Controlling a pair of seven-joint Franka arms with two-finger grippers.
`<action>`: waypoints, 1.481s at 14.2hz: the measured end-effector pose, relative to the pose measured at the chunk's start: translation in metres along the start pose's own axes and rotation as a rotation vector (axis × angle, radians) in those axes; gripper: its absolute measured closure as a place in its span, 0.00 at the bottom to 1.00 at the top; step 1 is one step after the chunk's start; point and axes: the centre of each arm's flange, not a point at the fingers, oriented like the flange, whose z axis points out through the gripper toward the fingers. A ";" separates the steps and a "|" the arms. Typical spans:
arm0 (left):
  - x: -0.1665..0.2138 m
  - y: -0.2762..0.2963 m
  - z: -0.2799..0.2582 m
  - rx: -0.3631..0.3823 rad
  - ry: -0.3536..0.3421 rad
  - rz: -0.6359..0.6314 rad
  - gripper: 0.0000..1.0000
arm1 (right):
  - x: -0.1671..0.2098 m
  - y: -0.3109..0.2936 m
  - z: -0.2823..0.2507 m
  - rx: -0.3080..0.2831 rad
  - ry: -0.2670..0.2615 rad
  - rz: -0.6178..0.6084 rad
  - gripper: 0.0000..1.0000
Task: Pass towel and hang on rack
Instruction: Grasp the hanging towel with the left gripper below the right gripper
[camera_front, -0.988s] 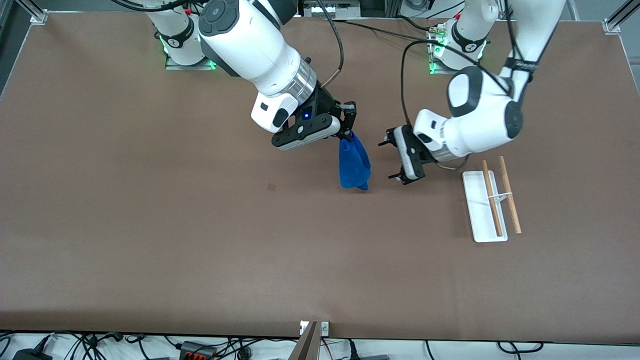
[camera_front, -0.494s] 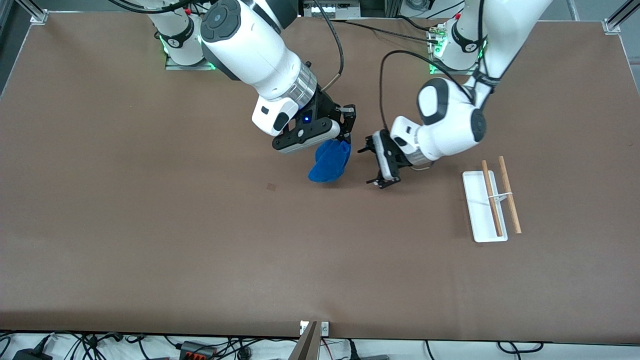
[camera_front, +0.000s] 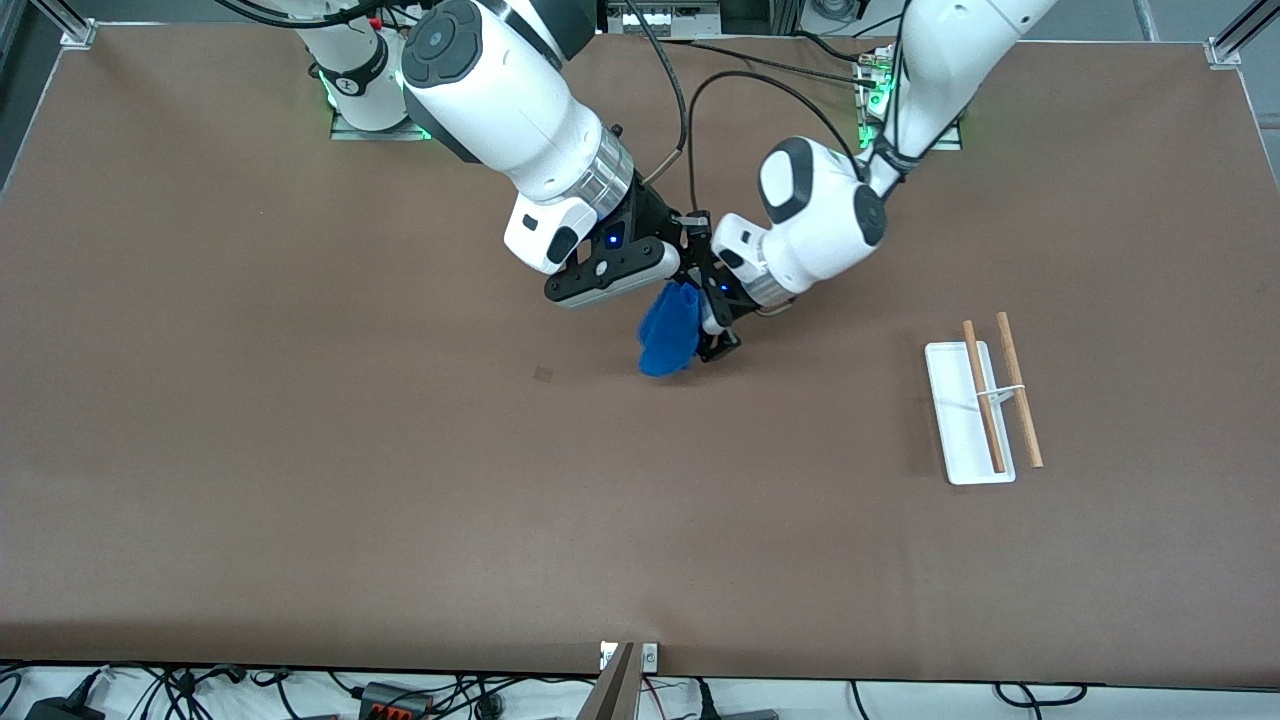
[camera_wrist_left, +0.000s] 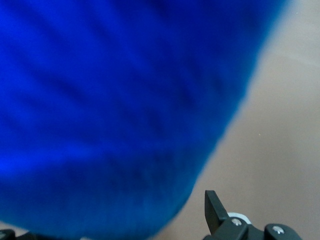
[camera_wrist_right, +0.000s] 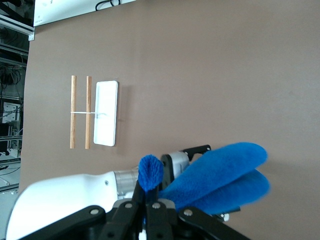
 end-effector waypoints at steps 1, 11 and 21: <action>0.002 0.000 0.001 0.001 0.004 0.002 0.14 | 0.000 0.000 0.000 0.000 0.000 0.000 0.96; 0.016 -0.012 0.001 0.012 0.040 -0.008 0.52 | 0.000 0.000 0.000 0.000 0.000 0.000 0.96; 0.017 -0.019 -0.004 0.032 0.045 -0.007 0.98 | -0.002 0.005 0.008 -0.029 -0.005 -0.011 0.42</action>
